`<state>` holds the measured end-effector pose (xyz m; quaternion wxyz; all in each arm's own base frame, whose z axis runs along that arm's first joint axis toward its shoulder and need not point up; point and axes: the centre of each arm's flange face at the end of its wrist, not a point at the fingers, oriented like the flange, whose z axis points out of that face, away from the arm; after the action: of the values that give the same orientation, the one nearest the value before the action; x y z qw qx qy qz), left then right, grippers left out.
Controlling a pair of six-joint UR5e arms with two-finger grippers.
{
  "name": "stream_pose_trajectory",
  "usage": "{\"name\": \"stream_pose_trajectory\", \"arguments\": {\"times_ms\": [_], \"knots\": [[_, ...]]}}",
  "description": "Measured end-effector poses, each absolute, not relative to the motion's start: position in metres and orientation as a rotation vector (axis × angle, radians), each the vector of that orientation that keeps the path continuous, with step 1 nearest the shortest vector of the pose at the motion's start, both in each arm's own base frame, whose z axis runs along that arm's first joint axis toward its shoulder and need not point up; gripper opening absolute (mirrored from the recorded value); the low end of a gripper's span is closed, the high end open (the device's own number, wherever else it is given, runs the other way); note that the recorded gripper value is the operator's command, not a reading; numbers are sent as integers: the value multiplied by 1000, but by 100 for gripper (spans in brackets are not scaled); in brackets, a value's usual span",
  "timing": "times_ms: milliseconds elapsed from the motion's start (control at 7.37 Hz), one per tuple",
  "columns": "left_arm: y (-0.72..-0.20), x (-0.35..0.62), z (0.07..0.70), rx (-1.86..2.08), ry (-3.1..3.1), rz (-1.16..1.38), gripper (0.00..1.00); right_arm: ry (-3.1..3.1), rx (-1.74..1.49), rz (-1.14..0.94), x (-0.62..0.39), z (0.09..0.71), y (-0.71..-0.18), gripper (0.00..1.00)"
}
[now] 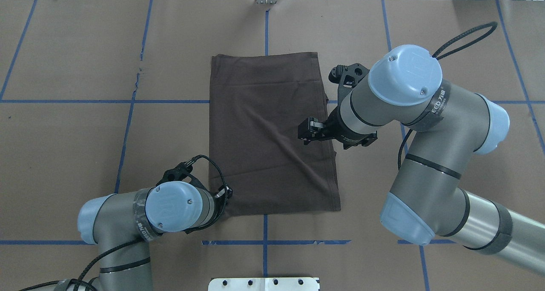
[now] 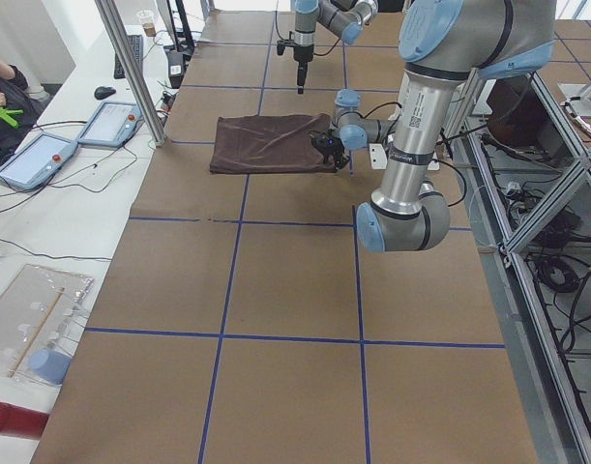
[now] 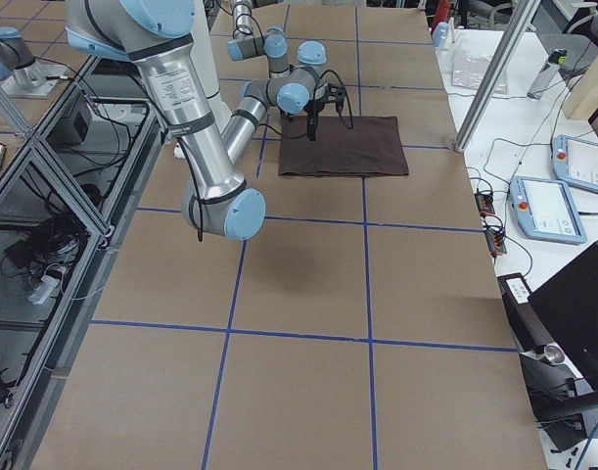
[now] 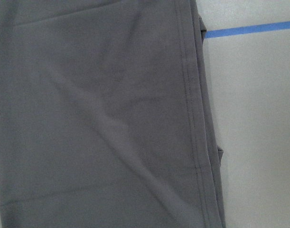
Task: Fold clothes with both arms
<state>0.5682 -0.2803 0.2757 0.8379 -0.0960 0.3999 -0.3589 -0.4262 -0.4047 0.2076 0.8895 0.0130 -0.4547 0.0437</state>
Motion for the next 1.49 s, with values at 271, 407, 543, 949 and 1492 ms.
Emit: {"name": "stream_pose_trajectory", "arguments": {"times_ms": [271, 407, 543, 949, 1492], "knots": [[-280, 568, 274, -204, 850, -756, 0, -944, 26, 91, -426, 208, -405, 100], [-279, 565, 271, -203, 856, -752, 0, -943, 27, 92, -426, 209, -405, 100], [-278, 561, 267, -203, 865, -745, 0, -943, 27, 93, -425, 209, -405, 100], [-270, 546, 248, -196, 887, -693, 0, -930, -27, 174, -433, 216, -397, 100], [-269, 544, 244, -176, 896, -640, 0, -847, -102, 513, -513, 234, -309, 100]]}}
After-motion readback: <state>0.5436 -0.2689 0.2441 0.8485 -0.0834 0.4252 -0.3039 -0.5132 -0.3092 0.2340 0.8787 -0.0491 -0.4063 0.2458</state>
